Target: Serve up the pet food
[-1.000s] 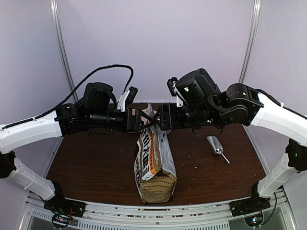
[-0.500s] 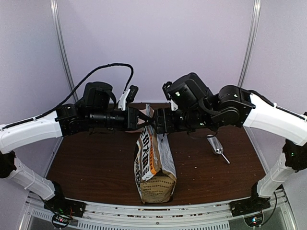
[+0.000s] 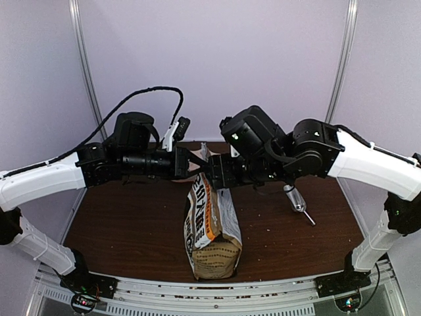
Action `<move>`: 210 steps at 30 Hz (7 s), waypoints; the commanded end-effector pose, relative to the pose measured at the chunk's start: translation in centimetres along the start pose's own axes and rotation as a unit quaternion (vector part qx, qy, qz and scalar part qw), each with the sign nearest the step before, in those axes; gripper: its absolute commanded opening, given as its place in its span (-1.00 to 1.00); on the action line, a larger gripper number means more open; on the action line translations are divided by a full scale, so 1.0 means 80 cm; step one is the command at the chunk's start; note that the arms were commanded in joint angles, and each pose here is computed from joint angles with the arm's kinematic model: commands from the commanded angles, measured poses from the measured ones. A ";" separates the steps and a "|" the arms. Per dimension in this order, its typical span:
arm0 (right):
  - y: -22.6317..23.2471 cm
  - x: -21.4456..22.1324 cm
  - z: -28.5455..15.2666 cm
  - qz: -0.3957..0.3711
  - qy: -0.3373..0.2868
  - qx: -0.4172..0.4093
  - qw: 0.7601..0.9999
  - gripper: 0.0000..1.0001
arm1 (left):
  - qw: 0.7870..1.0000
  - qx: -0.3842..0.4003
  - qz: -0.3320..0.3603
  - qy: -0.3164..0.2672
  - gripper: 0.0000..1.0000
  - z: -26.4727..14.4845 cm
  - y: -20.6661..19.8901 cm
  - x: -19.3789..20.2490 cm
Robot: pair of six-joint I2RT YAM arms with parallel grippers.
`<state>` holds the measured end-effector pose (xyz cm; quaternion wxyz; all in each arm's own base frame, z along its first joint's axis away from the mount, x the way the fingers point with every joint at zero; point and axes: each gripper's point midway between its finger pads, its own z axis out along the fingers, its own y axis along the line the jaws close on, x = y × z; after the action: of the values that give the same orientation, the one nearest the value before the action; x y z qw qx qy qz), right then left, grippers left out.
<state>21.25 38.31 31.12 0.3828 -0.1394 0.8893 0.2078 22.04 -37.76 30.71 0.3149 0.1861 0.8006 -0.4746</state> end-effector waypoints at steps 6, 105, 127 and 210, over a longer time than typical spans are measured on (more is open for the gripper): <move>-0.028 0.005 0.002 -0.017 0.004 0.080 0.997 0.44 | 1.000 0.019 0.017 -0.009 -1.00 0.006 -0.012 -0.007; -0.220 -0.069 -0.076 0.050 -0.089 0.174 0.979 -1.00 | 0.984 -0.040 0.163 -0.061 0.51 0.013 -0.070 -0.088; -0.358 0.027 -0.063 0.207 -0.081 0.126 0.967 0.61 | 0.974 -0.196 0.066 -0.095 0.75 -0.109 0.130 -0.011; -0.461 0.179 0.118 0.287 0.126 0.134 0.940 -0.19 | 0.960 -0.216 0.132 0.118 0.69 0.111 0.389 0.028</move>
<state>31.45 9.18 3.76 0.1849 0.1533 0.9573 0.1608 45.85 -29.96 6.71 0.3592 0.2857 0.8650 -0.2026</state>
